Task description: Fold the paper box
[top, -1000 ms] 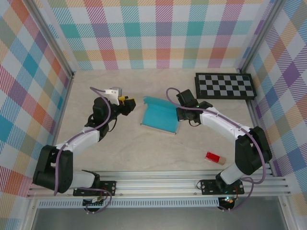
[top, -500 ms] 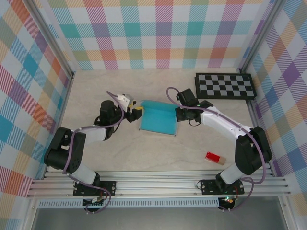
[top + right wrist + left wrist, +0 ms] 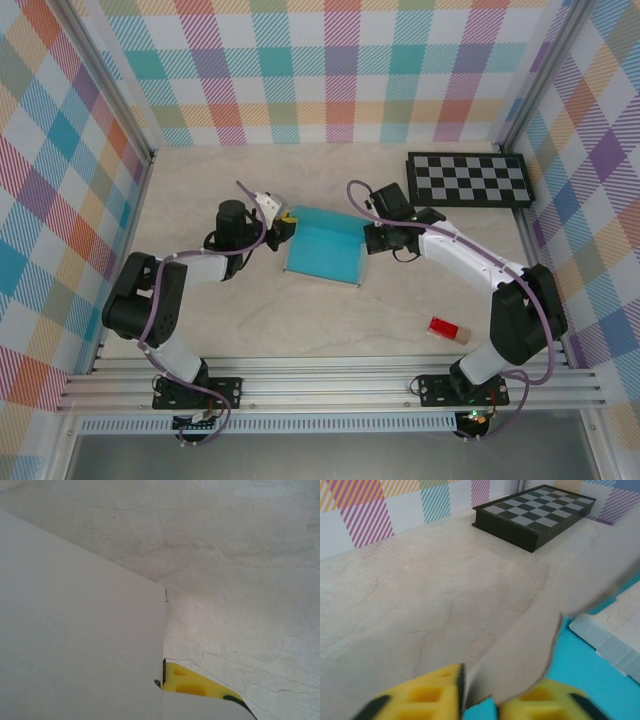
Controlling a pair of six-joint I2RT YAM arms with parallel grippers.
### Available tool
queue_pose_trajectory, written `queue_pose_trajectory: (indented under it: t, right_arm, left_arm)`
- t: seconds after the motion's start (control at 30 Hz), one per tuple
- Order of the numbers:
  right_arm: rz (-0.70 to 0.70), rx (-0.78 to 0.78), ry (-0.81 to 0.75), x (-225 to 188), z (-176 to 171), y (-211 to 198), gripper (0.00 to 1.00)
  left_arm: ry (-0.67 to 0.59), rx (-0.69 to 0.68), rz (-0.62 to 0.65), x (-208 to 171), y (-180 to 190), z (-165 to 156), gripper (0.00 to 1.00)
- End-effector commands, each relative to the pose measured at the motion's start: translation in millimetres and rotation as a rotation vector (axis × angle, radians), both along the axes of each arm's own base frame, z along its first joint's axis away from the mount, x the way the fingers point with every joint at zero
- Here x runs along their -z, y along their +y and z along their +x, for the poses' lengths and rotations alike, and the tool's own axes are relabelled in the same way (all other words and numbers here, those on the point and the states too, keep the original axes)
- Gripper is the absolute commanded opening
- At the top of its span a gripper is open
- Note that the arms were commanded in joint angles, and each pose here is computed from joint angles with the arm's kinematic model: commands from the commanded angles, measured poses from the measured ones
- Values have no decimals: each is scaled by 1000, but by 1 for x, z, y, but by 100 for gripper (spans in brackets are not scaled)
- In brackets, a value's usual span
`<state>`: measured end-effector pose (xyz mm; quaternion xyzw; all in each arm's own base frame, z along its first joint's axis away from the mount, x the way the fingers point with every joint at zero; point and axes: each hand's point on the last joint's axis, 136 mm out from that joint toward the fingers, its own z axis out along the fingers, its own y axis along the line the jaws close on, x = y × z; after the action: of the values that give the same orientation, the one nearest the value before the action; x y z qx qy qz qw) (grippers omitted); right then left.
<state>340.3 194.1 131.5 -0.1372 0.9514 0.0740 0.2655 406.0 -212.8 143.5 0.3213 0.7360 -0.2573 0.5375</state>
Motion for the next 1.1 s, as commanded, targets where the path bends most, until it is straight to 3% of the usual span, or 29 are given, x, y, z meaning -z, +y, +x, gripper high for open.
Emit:
queue_pose_trajectory:
  t: [0.0,0.13,0.27,0.4,0.53,0.73,0.9,1.07]
  right_arm:
    - [43,-3,-35,-24,2,3,0]
    - [48,15,-39,-25,3,2,0]
    - [88,67,-57,-31,6,2,0]
    - [133,105,-75,-35,6,8,0]
    - [127,104,-79,-36,5,13,0]
    - [127,111,-96,-30,2,13,0]
    - [102,127,-117,-15,-2,9,0]
    - [60,135,-105,4,-13,5,0]
  left_arm:
    - [0,50,5,-4,-10,-2,7]
    - [28,18,20,-1,-14,-2,0]
    - [122,-199,-40,-6,-10,18,0]
    - [275,-295,-175,-8,-39,18,0]
    - [350,-341,-186,-8,-67,11,0]
    - [328,-269,-200,13,-96,-16,0]
    - [175,-172,-142,32,-92,-46,0]
    - [156,-131,-138,44,-91,-68,0]
